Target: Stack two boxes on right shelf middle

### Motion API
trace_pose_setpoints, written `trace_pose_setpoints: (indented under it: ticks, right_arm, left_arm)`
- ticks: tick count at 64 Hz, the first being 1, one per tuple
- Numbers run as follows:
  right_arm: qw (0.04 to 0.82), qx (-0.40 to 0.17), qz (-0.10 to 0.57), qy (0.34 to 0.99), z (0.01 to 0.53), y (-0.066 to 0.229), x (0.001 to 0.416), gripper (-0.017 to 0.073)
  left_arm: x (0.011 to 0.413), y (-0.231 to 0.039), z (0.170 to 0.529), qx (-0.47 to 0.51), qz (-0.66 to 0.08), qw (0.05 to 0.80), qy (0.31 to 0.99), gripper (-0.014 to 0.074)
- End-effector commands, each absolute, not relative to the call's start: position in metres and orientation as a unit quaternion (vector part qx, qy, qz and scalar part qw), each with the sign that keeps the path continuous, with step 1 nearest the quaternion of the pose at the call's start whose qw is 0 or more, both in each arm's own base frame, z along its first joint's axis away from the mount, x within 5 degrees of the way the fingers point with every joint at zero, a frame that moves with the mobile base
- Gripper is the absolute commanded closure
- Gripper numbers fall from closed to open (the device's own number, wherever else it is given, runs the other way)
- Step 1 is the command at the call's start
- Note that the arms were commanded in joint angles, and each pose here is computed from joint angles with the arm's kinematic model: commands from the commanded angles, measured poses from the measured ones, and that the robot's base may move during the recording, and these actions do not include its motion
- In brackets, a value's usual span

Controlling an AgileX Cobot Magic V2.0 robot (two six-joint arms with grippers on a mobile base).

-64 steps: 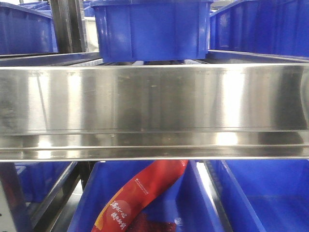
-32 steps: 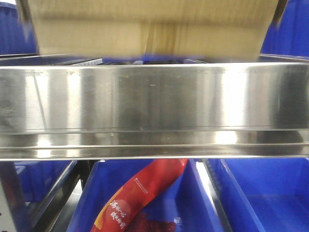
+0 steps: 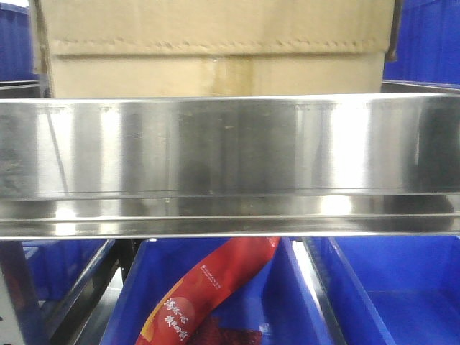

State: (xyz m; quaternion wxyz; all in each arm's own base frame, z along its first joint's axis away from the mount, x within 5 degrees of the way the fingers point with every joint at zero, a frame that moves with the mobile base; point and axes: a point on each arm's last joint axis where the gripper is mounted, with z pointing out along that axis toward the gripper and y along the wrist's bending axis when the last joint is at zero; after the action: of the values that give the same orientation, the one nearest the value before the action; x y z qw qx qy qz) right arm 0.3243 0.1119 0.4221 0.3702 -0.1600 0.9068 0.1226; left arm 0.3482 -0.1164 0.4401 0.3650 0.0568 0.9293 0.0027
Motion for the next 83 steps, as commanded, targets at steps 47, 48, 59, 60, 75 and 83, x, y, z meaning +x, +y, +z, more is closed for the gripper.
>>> trace_pose_setpoints:
  ticks: [47,48,59,60,75,83]
  right_arm:
    - [0.491,-0.155,0.123,0.848,0.467,0.074,0.210,0.0713]
    - [0.494,-0.154,0.123,0.847,0.465,0.073,0.207,0.0713]
    - [0.522,-0.148,0.118,0.832,0.424,0.064,0.183,0.0713]
    - [0.525,-0.146,0.118,0.830,0.420,0.063,0.180,0.0713]
    - [0.578,-0.139,0.106,0.797,0.361,0.049,0.144,0.0713]
    - [0.605,-0.134,0.103,0.778,0.338,0.042,0.126,0.0713]
  left_arm:
    - [0.233,-0.070,0.478,0.072,-0.009,0.435,0.898,0.0704]
    - [0.231,-0.069,0.476,0.073,-0.009,0.438,0.896,0.0704]
    - [0.198,-0.059,0.446,0.091,-0.028,0.496,0.863,0.0704]
    - [0.195,-0.059,0.443,0.093,-0.030,0.500,0.860,0.0704]
    - [0.146,-0.046,0.387,0.111,-0.070,0.579,0.804,0.0704]
    - [0.123,-0.041,0.358,0.109,-0.095,0.608,0.781,0.0704]
